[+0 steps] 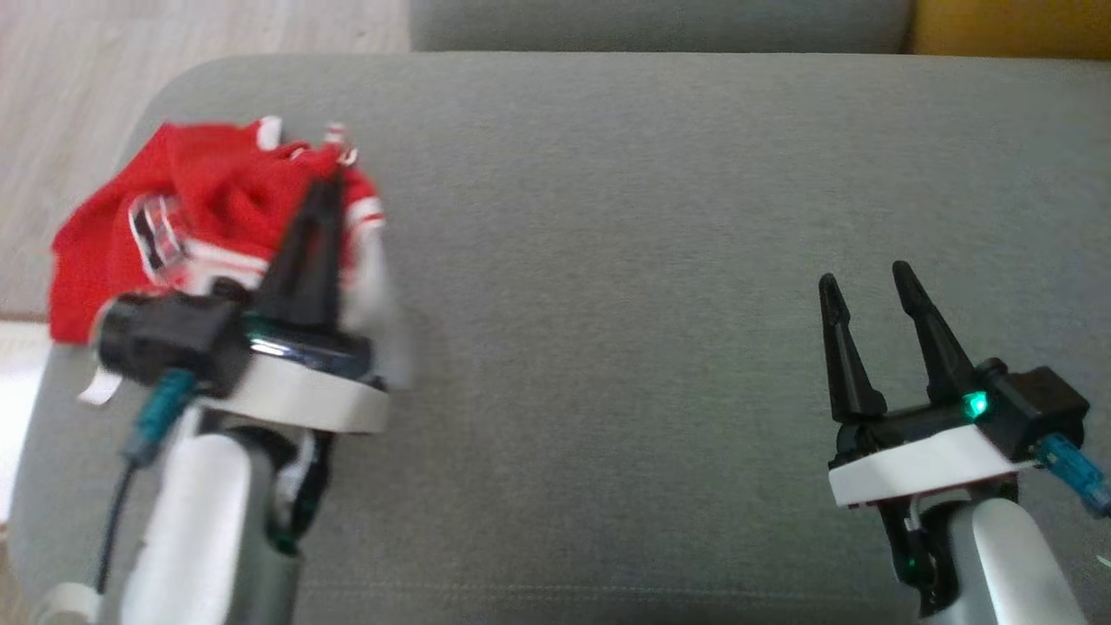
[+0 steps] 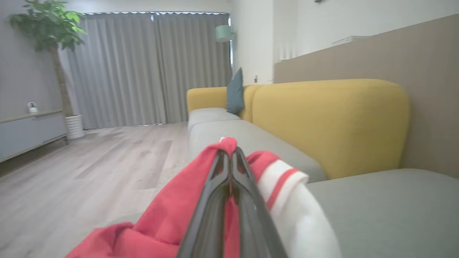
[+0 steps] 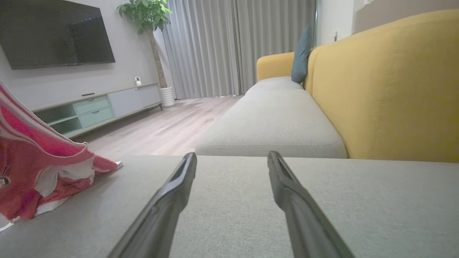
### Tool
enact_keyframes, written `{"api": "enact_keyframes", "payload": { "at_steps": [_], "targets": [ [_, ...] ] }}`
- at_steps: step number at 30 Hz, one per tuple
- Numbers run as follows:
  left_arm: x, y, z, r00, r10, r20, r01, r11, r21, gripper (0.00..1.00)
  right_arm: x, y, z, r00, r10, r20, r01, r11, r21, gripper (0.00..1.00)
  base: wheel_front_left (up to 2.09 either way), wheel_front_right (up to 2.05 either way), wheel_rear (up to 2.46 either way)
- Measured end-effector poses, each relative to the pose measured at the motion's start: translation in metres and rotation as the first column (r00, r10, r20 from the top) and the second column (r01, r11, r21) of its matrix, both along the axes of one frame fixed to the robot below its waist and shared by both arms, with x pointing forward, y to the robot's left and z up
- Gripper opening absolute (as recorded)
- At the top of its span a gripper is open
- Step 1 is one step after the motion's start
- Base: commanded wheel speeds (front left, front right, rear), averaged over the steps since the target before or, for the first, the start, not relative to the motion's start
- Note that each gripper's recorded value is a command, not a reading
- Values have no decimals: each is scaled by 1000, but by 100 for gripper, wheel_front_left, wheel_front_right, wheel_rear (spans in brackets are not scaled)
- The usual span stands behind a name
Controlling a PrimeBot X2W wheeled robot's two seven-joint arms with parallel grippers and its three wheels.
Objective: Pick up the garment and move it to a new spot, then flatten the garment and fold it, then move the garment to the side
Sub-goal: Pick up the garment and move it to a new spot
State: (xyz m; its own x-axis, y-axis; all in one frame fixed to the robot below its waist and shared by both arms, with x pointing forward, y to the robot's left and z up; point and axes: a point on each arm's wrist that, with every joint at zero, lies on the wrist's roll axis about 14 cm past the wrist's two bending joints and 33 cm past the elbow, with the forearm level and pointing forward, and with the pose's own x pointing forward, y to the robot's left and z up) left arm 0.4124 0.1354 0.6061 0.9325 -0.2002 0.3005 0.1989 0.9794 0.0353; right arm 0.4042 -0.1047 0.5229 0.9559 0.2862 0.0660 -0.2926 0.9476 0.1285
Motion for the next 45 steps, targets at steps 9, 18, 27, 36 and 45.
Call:
{"api": "enact_keyframes", "payload": {
  "at_steps": [9, 18, 27, 36, 45],
  "targets": [
    [-5, -124, 10, 928, -373, 14, 373, 927, -34, 0, -17, -50, 11, 989, -147, 18, 146, 989, 12, 100, 0, 0, 0],
    [-6, -231, 36, 745, -659, 99, 665, 746, -43, 0, -34, -99, -2, 954, -300, -23, 300, 954, 13, 100, 0, 0, 0],
    [2, -319, -3, 549, -835, 27, 833, 544, -100, 0, -33, -136, -22, 907, -417, -59, 419, 908, 26, 100, 0, 0, 0],
    [12, -357, -124, 434, -859, -272, 839, 495, -224, 0, -35, -157, -56, 864, -483, -139, 486, 874, -19, 100, 0, 0, 0],
    [18, -339, -107, 506, -840, -195, 822, 538, -184, 100, -21, -147, -54, 887, -446, -116, 449, 894, -5, 100, 0, 0, 0]
  ]
}}
